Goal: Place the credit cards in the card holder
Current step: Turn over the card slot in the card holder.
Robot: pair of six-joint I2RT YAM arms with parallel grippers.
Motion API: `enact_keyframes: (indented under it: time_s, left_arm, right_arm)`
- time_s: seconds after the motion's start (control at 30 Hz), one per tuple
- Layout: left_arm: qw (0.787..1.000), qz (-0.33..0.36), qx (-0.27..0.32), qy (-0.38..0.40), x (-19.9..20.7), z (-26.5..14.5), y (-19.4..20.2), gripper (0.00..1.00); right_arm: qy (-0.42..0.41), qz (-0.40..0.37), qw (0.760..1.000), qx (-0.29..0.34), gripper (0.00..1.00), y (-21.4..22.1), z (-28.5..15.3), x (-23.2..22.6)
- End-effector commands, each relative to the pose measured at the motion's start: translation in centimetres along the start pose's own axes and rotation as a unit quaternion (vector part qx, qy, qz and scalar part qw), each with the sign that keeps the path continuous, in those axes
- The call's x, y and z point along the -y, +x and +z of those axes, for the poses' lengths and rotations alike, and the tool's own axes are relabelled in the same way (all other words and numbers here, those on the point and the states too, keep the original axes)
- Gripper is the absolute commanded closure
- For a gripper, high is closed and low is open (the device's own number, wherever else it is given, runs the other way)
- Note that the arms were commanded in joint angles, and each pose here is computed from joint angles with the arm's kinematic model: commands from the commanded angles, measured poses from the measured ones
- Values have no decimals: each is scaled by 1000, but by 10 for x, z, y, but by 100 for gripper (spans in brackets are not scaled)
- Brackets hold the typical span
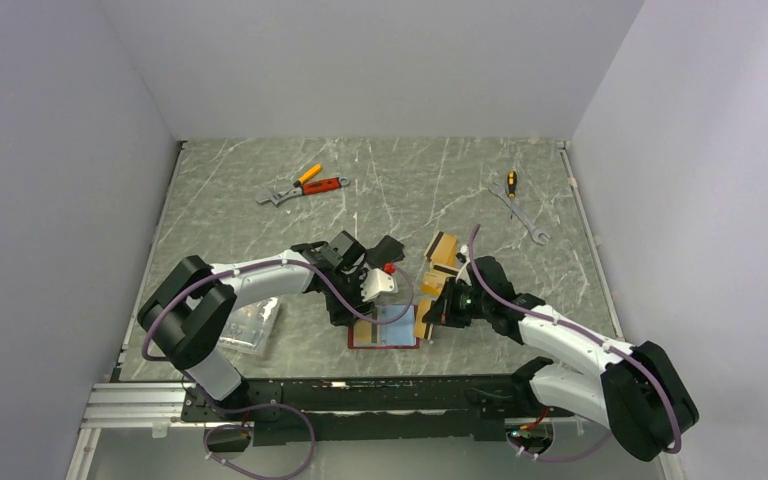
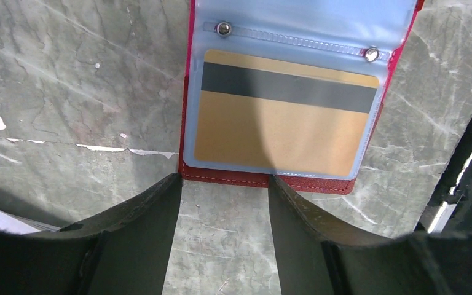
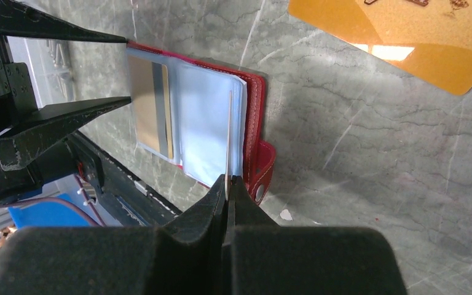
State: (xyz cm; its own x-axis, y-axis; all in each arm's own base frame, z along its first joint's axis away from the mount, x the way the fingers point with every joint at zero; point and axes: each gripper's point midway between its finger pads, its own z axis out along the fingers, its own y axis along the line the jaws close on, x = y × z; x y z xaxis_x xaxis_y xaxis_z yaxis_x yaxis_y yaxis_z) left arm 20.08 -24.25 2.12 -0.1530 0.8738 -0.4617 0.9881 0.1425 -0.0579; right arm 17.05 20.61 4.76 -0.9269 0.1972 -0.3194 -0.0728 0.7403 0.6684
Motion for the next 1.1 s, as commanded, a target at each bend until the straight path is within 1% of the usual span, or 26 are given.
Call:
enact_keyframes:
  time_s: [0.0, 0.63, 0.8, 0.97, 1.07]
  left_arm:
    - [1000, 16, 10, -8, -6, -1, -10, 41]
    - [1000, 23, 18, -11, -6, -6, -15, 43]
    - [999, 24, 21, -8, -5, -8, -17, 44]
    - [999, 26, 39, -5, -4, -20, -32, 45]
    - [998, 29, 64, -4, -4, -37, -53, 45]
  right_arm:
    - [-22, -11, 1000, 11, 100, -8, 2, -11]
    - [-3, -11, 1000, -20, 100, 12, 17, 0]
    - [-11, -16, 999, -26, 100, 15, 24, -7]
    - [-24, -11, 999, -26, 100, 14, 29, -13]
    - [-33, -7, 999, -23, 100, 12, 32, -16]
